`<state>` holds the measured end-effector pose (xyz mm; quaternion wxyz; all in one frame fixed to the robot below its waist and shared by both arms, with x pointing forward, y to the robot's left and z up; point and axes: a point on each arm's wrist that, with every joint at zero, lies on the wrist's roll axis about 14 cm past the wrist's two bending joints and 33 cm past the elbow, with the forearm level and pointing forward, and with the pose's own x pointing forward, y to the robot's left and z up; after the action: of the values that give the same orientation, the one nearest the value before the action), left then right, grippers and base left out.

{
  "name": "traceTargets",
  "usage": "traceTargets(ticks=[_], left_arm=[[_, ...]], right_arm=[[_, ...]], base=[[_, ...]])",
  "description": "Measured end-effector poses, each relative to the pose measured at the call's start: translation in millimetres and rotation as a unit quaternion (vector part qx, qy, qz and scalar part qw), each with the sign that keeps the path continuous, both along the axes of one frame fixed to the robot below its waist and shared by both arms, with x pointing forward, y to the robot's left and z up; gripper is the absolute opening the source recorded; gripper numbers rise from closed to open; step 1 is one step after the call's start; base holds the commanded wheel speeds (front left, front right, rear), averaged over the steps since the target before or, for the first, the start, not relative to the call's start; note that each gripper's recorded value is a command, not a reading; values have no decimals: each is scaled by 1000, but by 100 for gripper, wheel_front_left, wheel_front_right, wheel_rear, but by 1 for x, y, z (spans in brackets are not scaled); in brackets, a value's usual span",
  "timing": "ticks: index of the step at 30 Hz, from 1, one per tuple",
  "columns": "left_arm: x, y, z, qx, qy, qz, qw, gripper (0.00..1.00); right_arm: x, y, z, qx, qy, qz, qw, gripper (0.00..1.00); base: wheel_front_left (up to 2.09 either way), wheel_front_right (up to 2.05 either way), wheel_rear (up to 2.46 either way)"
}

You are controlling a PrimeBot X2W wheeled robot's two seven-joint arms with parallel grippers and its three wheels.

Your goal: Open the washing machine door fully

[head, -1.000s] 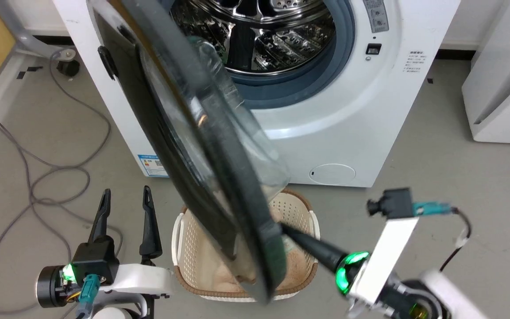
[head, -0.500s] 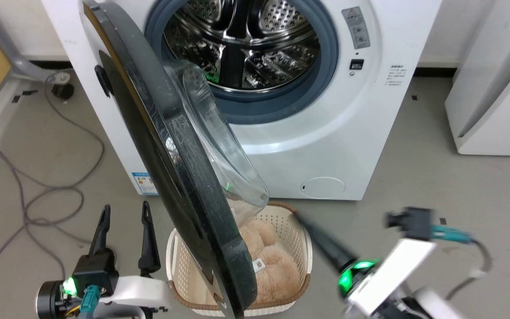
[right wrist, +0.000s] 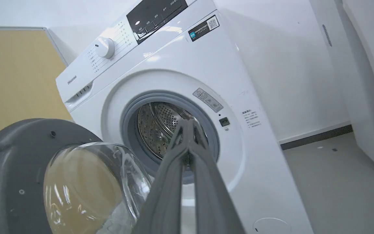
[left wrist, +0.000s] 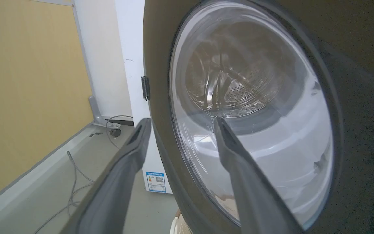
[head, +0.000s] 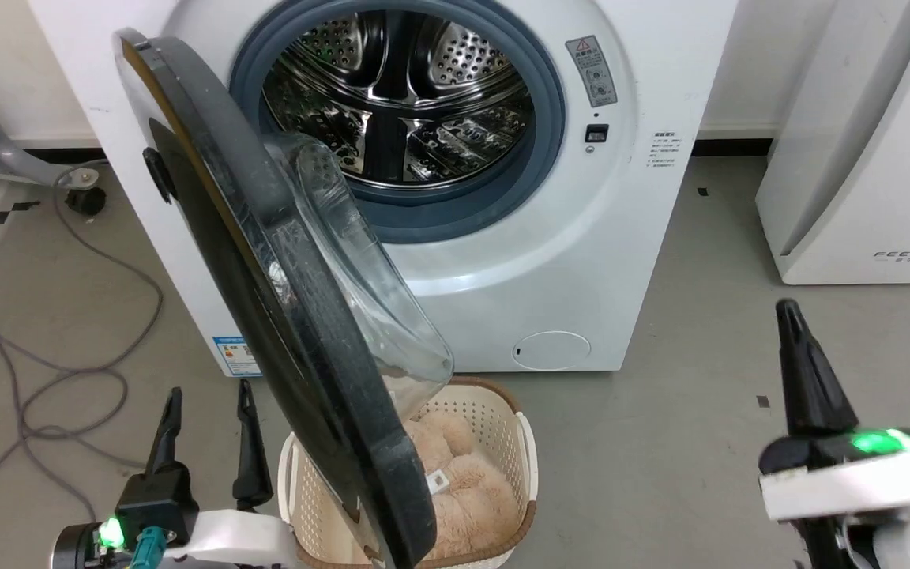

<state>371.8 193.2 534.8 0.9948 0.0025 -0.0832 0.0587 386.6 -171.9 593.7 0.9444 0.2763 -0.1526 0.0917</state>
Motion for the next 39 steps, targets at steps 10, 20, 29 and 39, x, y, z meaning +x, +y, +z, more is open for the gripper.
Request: traceTargets(ticks=[10,20,29,39], left_arm=[[0,1,1,0,-2,1,1000,100],[-3,3,4,1,-6,5,1000,100],[-6,4,4,1,-6,6,1000,100],[-8,11,8,3,-13,16,1000,0]], right_arm=[[-22,-6,-13,-187,-3,-68,980,0],[-35,-4,-36,-250,27,-77,965,0],[-37,-6,-55,-242,58,-77,965,100],[-37,-6,-58,-225,64,-73,969,100]], base=[[0,0,0],[0,0,0],[0,0,0],[0,0,0]])
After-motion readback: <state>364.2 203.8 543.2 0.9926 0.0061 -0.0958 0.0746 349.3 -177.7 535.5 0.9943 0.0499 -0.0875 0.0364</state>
